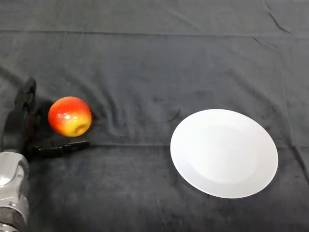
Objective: Move the apple to the plate
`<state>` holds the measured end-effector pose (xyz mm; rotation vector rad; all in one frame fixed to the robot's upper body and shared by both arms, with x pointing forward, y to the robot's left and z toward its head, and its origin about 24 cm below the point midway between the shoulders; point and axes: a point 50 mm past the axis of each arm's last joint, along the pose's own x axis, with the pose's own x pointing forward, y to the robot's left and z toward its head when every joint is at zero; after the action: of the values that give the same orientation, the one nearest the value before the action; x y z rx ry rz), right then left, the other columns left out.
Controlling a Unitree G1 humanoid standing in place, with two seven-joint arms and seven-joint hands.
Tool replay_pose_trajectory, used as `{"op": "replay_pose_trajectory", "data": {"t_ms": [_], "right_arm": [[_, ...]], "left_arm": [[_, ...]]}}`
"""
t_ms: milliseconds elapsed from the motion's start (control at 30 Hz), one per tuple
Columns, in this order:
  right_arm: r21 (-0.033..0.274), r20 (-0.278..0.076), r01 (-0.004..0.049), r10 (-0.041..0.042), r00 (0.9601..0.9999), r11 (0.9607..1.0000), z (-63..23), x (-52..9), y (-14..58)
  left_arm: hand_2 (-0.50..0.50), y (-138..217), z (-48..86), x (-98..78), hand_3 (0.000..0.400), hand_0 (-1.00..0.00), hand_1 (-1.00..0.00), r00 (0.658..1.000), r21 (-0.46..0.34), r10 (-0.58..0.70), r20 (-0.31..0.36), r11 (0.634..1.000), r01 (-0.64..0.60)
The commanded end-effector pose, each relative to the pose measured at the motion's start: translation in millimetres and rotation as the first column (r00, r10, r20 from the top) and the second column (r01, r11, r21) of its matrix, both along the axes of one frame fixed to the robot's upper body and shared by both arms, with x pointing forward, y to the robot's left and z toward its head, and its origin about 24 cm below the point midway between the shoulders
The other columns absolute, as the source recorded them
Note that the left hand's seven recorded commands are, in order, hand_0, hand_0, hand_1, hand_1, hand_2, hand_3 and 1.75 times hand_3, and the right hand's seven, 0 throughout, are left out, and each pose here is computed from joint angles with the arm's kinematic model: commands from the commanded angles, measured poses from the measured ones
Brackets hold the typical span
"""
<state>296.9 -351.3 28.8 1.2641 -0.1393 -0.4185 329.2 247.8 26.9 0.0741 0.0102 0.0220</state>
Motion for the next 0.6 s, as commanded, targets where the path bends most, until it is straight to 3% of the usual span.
{"op": "replay_pose_trajectory", "data": {"t_ms": [33,67,100,133,167,200,267,600], "right_arm": [[-0.009,0.031,0.0227,-0.0225,0.9993,0.9997,9.1,1.8,-6.0],[-0.009,0.031,0.0227,-0.0225,0.9993,0.9997,9.1,1.8,-6.0],[-0.009,0.031,0.0227,-0.0225,0.9993,0.9997,9.1,1.8,-6.0],[-0.009,0.031,0.0227,-0.0225,0.9993,0.9997,9.1,1.8,-6.0],[-0.009,0.031,0.0227,-0.0225,0.9993,0.9997,9.1,1.8,-6.0],[-0.009,0.031,0.0227,-0.0225,0.9993,0.9997,9.1,1.8,-6.0],[-0.009,0.031,0.0227,-0.0224,0.9993,0.9997,9.1,1.8,-6.0],[-0.009,0.03,0.0227,-0.0225,0.9993,0.9997,9.1,1.8,-6.0]], "left_arm": [[0.0,-14,18.2,10.9,0.0,0.0,0.0,0.993,0.05,-0.085,0.076,0.995,0.082],[0.0,-16,17.4,10.7,0.0,0.0,0.0,0.993,0.057,-0.097,0.073,0.994,0.093],[-0.08,-18,16.7,10.6,0.061,-0.15,0.0,0.992,0.063,-0.109,0.071,0.993,0.104],[-0.2,-20,16.1,10.5,0.213,-0.53,-0.14,0.99,0.069,-0.119,0.069,0.991,0.115],[-0.21,-22,15.4,10.4,0.326,-0.82,-0.4,0.989,0.076,-0.131,0.067,0.989,0.125],[-0.13,-24,14.8,10.2,0.4,-1.0,-0.74,0.988,0.082,-0.142,0.064,0.987,0.136],[0.0,-27,13.2,9.6,0.4,-1.0,-1.0,0.985,0.095,-0.161,0.058,0.983,0.155],[0.0,-46,16.4,16.5,0.4,-1.0,-1.0,0.968,0.159,-0.247,0.039,0.958,0.238]]}}
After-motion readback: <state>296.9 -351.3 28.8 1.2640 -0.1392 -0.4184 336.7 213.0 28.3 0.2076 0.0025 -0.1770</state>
